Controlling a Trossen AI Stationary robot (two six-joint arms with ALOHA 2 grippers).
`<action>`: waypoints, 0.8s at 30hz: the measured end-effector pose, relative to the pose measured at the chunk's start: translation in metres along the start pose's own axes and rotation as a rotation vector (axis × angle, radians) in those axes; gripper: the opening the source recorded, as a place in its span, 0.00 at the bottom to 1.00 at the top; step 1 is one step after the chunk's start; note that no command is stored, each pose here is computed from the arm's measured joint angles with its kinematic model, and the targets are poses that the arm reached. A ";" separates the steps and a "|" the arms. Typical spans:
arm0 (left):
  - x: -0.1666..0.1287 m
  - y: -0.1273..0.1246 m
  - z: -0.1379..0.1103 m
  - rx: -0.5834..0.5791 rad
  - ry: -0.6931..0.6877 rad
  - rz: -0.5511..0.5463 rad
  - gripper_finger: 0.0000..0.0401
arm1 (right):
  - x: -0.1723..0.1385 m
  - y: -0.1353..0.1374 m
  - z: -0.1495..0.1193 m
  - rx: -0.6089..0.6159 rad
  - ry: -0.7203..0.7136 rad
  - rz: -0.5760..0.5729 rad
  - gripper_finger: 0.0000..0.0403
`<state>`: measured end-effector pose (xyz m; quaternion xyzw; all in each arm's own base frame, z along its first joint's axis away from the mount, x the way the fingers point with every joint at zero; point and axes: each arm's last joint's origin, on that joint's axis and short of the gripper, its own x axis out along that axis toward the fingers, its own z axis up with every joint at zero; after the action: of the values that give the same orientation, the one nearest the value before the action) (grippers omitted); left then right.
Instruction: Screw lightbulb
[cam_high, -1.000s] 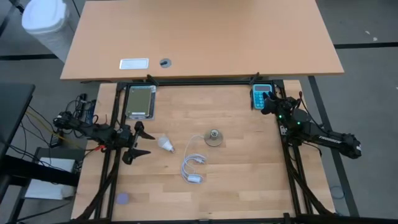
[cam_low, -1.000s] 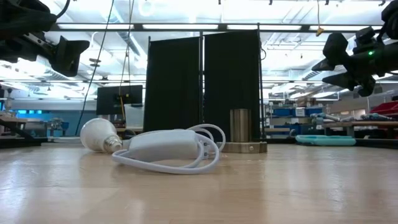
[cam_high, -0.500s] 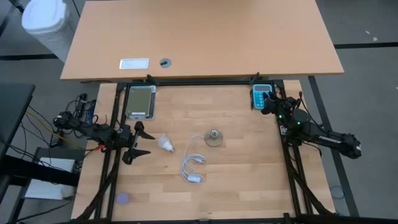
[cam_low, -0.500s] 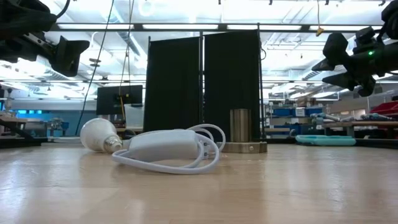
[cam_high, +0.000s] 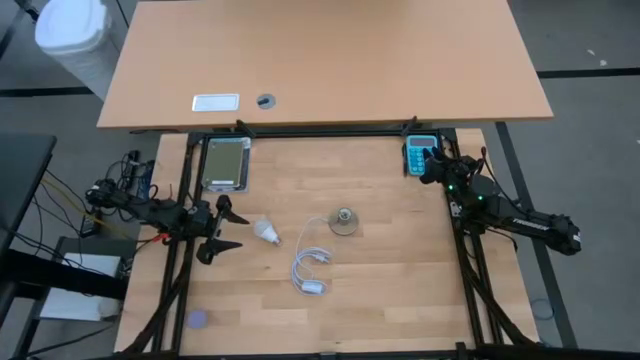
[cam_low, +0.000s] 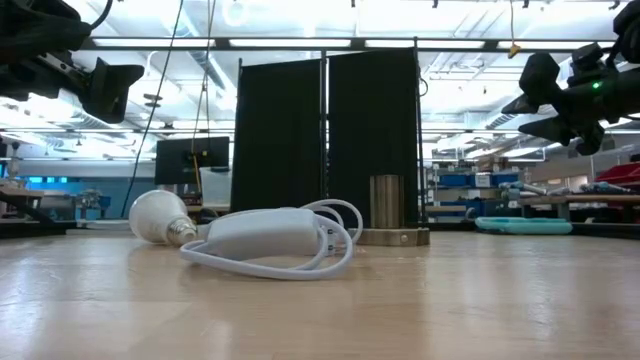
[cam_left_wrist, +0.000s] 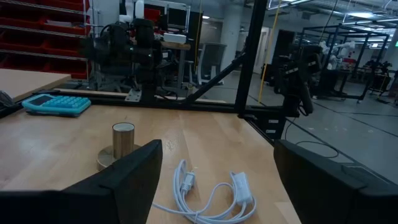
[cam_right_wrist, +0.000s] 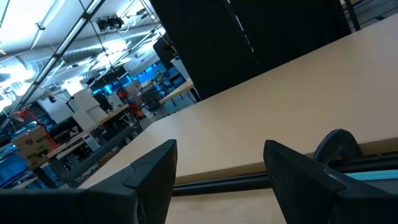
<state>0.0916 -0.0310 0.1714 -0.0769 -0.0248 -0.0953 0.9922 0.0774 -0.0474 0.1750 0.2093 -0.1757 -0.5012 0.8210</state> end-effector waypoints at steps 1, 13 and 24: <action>0.000 0.000 0.000 0.000 0.000 0.000 0.78 | 0.000 0.000 0.000 0.001 0.000 0.000 0.60; 0.000 0.000 0.000 0.000 0.000 0.000 0.78 | 0.000 0.000 0.000 0.000 0.000 0.000 0.60; 0.000 0.000 0.000 0.000 0.000 0.000 0.78 | 0.000 0.002 0.007 0.056 -0.055 0.014 0.60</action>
<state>0.0916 -0.0310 0.1713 -0.0769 -0.0247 -0.0953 0.9922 0.0760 -0.0476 0.1818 0.2169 -0.2137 -0.4958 0.8133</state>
